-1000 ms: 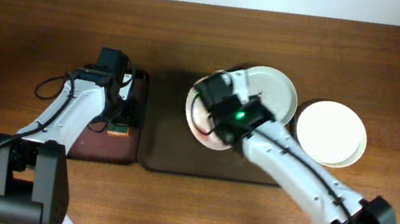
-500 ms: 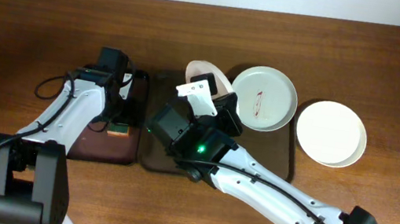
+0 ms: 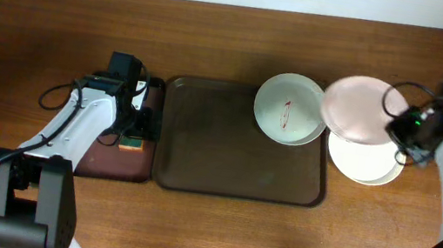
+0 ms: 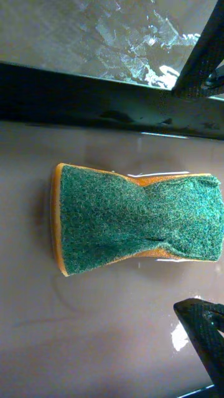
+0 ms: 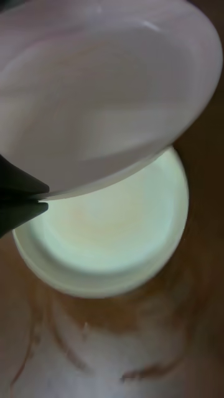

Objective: Clean dirty plates on tray and stack at the side
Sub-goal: 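Carry the plate with the right gripper and stack it on the first plate, then grip the rim of the last white plate with the right gripper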

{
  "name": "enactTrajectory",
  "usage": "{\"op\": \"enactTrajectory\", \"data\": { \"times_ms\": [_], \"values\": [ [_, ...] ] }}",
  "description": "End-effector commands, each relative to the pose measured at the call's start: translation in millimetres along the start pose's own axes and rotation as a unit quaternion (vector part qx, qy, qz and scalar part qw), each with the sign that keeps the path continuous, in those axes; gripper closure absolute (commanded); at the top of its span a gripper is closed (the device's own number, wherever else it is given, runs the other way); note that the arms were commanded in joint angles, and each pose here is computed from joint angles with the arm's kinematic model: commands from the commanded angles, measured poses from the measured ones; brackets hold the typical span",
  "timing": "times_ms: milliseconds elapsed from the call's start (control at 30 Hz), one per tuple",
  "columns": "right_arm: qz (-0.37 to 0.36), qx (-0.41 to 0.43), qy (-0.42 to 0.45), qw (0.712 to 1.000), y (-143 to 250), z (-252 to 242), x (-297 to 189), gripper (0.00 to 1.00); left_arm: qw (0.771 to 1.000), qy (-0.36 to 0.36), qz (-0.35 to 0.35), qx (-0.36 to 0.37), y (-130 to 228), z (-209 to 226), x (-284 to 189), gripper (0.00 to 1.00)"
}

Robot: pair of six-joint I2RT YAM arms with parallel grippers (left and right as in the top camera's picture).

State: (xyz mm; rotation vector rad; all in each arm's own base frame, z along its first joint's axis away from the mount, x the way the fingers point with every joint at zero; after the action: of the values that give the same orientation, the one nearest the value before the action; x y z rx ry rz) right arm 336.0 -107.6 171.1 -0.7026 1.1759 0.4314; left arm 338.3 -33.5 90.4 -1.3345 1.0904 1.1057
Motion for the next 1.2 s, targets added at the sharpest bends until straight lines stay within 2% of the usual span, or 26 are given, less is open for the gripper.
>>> {"op": "enactTrajectory", "data": {
  "times_ms": [0, 167, 200, 233, 267, 300, 333, 367, 400, 467, 533, 567, 700, 800, 867, 933, 1033, 1167],
  "values": [
    [0.026, 0.022, 0.012, 0.999, 10.9, -32.1, 15.1, 0.96, 1.0, 0.019, -0.012, 0.003, -3.6, -4.9, -8.4, 0.0],
    [0.025, 0.037, 0.019, 0.999, 17.9, -48.7, 33.3, 0.96, 1.0, 0.019, -0.011, 0.003, -3.5, -4.9, -8.3, 0.0],
    [0.026, 0.038, 0.02, 0.999, 19.6, -49.5, 35.4, 0.9, 1.0, 0.019, -0.011, 0.003, -3.5, -5.1, -8.3, 0.0],
    [0.025, 0.037, 0.015, 0.999, 19.1, -48.5, 36.1, 0.61, 1.0, 0.019, -0.011, 0.003, -3.5, -4.9, -8.3, 0.0],
    [0.026, 0.035, 0.001, 0.999, 18.5, -44.8, 36.2, 0.53, 1.0, 0.019, -0.012, 0.003, -3.6, -4.9, -8.4, 0.0],
    [0.03, 0.006, -0.039, 0.999, 18.1, -34.1, 35.9, 0.48, 1.0, 0.019, -0.011, 0.003, -3.5, -4.9, -8.3, 0.0],
    [0.034, -0.068, -0.13, 0.989, 20.9, -4.0, 32.8, 0.44, 1.0, 0.019, -0.011, 0.003, -3.5, -5.1, -8.3, 0.0],
    [0.04, -0.113, -0.169, 0.978, 28.6, 16.5, 30.8, 0.43, 1.0, 0.019, -0.011, 0.003, -3.5, -5.1, -8.3, 0.0],
    [0.046, -0.168, -0.185, 0.967, 42.8, 38.6, 30.8, 0.42, 1.0, 0.019, -0.011, 0.003, -3.5, -4.9, -8.3, 0.0],
    [0.045, -0.235, -0.162, 0.957, 67.2, 68.8, 34.4, 0.41, 1.0, 0.019, -0.012, 0.003, -3.6, -4.9, -8.4, 0.0],
    [0.06, -0.261, -0.13, 0.955, 92.8, 86.9, 44.3, 0.41, 1.0, 0.019, -0.011, 0.003, -3.5, -4.9, -8.3, 0.0],
    [0.073, -0.237, -0.098, 0.964, 101.4, 86.4, 54.3, 0.41, 1.0, 0.019, -0.011, 0.003, -3.5, -4.9, -8.3, 0.0],
    [0.111, -0.216, -0.089, 0.966, 119.9, 96.0, 88.1, 0.44, 1.0, 0.019, -0.011, 0.003, -3.5, -4.9, -8.3, 0.0],
    [0.116, -0.175, -0.081, 0.974, 120.8, 98.1, 105.2, 0.54, 1.0, 0.019, -0.011, 0.003, -3.5, -5.1, -8.3, 0.0],
    [0.12, -0.18, -0.085, 0.973, 125.1, 101.9, 110.1, 0.61, 1.0, 0.019, -0.011, 0.003, -3.5, -5.1, -8.3, 0.0],
    [0.119, -0.195, -0.09, 0.969, 132.7, 109.7, 109.2, 0.83, 1.0, 0.019, -0.011, 0.003, -3.5, -4.9, -8.3, 0.0],
    [0.128, -0.226, -0.098, 0.961, 153.6, 123.9, 106.3, 0.96, 1.0, 0.019, -0.011, 0.003, -3.5, -5.1, -8.3, 0.0],
    [0.166, -0.283, -0.135, 0.935, 202.3, 150.8, 95.9, 0.96, 1.0, 0.019, -0.012, 0.003, -3.6, -5.1, -8.3, 0.0]
  ]
}}
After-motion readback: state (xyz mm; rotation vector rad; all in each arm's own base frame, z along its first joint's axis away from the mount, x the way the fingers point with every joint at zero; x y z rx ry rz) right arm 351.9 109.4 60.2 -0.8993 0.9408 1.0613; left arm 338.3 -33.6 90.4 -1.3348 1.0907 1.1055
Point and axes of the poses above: each gripper's point midway between its finger pads, its own x axis out along the fingers, its own z axis along the line the jaws close on, y = z × x, the point moved 5 cm from there along -x, back along the fingers, and after that the axes turned 3 degrees about -x, right-handed, at the moved point
